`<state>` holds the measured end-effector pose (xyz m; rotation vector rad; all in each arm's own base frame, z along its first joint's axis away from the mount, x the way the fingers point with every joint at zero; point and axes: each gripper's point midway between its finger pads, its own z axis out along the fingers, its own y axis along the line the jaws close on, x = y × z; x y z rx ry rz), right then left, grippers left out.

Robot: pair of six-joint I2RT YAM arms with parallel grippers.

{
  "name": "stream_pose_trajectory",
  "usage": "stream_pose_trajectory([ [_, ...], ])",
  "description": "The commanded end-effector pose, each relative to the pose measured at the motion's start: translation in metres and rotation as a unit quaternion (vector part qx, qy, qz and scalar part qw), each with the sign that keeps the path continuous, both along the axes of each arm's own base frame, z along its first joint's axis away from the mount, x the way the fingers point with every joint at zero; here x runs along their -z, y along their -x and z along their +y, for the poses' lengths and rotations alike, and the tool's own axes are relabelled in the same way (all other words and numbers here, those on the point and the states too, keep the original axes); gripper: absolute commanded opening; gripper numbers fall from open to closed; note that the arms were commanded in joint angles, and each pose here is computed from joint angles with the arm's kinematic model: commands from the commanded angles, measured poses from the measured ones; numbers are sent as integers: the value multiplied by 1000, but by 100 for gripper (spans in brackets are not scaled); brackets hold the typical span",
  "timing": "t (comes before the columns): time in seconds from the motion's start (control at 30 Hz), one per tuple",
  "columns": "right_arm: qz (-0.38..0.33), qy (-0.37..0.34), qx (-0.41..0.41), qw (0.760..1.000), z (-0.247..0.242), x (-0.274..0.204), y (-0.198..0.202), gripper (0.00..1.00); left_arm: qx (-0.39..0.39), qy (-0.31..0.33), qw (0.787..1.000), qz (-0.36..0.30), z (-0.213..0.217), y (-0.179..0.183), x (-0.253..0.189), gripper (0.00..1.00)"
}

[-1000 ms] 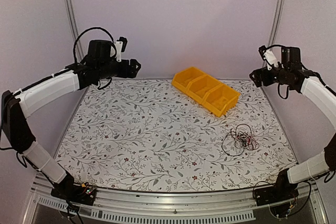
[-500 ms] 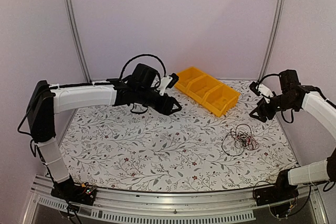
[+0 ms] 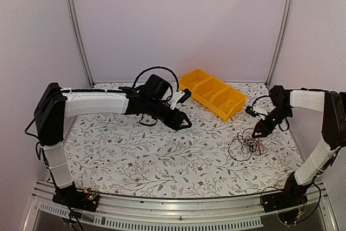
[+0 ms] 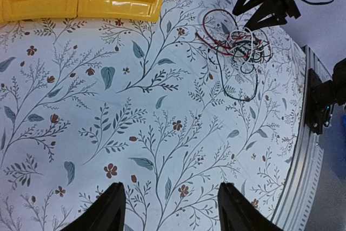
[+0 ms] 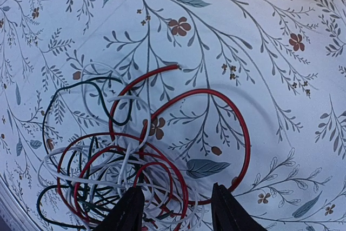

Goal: Untangle the cables

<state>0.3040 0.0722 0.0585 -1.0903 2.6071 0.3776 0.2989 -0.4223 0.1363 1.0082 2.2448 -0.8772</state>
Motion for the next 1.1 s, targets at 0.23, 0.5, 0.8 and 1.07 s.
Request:
stream_pose_trajectory([
  [0.23,19,-10,43,999,-5,1,-40,42,8,-10,1000,4,-5,3,3,62],
  [0.5,-18,5,2,1000,-12,-19,-50,40,-6,-3,1000,9,-6,-1,1,61],
  [0.8,55,-11,17,998,-7,19,-42,44,-27,8,1000,10,-5,-4,-8,61],
  [1.07,73,-45,38,996,2,7,-48,5,-30,23,999,-4,-9,-10,-19,58],
])
